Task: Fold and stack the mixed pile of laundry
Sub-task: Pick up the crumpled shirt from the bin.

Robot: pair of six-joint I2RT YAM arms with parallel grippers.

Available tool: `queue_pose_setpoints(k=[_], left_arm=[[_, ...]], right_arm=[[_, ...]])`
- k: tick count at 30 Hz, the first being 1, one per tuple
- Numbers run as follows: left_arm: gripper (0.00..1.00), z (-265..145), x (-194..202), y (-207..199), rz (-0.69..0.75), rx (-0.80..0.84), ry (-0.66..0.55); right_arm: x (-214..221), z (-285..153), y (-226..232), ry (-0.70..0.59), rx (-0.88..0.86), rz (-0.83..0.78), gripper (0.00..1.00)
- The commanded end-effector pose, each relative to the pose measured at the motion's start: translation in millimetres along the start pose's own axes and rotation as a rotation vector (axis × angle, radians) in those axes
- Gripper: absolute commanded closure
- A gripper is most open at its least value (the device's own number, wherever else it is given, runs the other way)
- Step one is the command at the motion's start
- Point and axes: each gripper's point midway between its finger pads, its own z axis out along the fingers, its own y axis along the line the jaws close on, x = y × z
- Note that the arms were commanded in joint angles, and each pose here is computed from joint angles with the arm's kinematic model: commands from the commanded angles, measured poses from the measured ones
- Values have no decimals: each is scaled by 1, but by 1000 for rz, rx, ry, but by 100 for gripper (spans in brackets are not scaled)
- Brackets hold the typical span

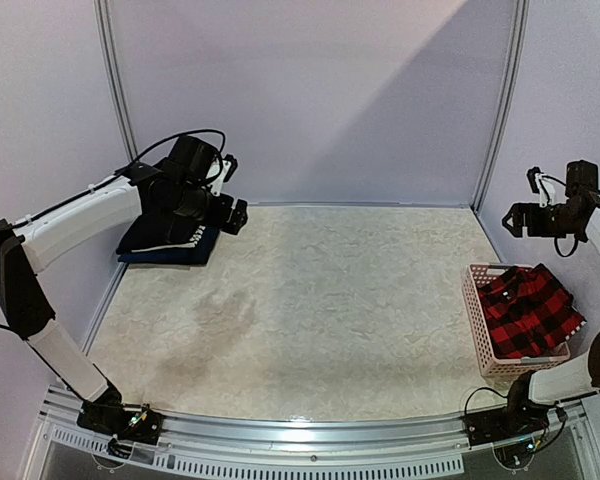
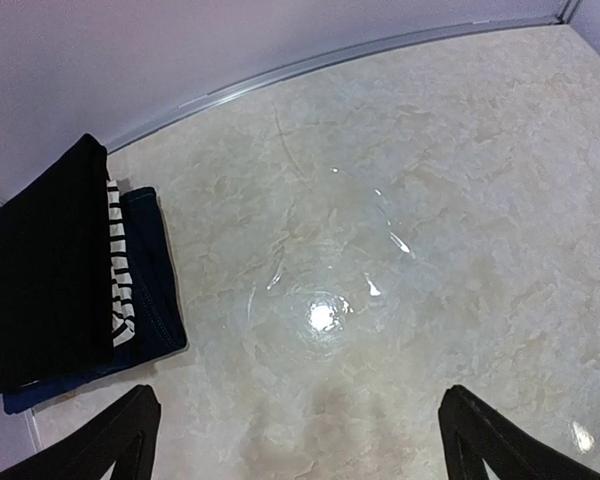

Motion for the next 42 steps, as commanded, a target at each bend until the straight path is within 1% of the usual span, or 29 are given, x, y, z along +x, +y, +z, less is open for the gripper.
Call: queue_pose_setpoints(k=[1,3,5,6,7,8,10,11,12,13,15,18,20,26,27,28,32,33,34,37,42], left_arm=[[0,0,-1,12,-14,-40,12],[1,1,1,15,-16,-58,14],[0,1,3,20,-38,-76,4],[1,1,5,23,-57,-82,6],[0,2,8,26,-85,-89,11],[0,5,12,31,-123,-103,18],[1,12,16,28,-164,-63,46],[5,15,16,23,-161,-25,62],[11,16,14,14,-149,35,75],[13,17,11,7,-132,74,73],[14,16,9,2,-120,108,63],[14,16,9,6,-118,87,55],[14,17,10,8,-112,74,58],[14,22,13,8,-109,69,71],[15,22,13,8,-109,68,71],[15,22,13,8,-107,66,71],[15,22,14,9,-103,60,73],[15,23,14,10,-102,58,75],[15,23,14,10,-100,57,74],[15,24,14,10,-92,53,77],[16,25,12,6,-68,76,73]], right_arm=[[9,-3,-9,22,62,-31,1],[18,-7,5,50,-13,-93,3],[27,-14,16,77,-65,-169,12],[31,-17,17,88,-68,-225,17],[35,-20,15,109,-53,-245,20],[41,-22,12,146,-37,-268,23],[60,-22,4,251,-8,-318,27],[74,-19,-1,322,-2,-332,28],[87,-18,-6,382,7,-344,30],[103,-15,-10,444,12,-362,30],[129,-10,-20,537,42,-382,31],[165,-5,-48,657,174,-434,29],[173,-1,-62,685,247,-464,28],[202,8,-80,802,308,-475,30],[206,9,-83,822,319,-479,35],[211,12,-84,846,318,-478,45],[216,16,-78,860,266,-459,86],[213,14,-74,855,244,-449,95],[206,12,-70,840,224,-439,99],[172,0,-57,746,208,-443,100],[74,-36,-4,437,120,-524,100]])
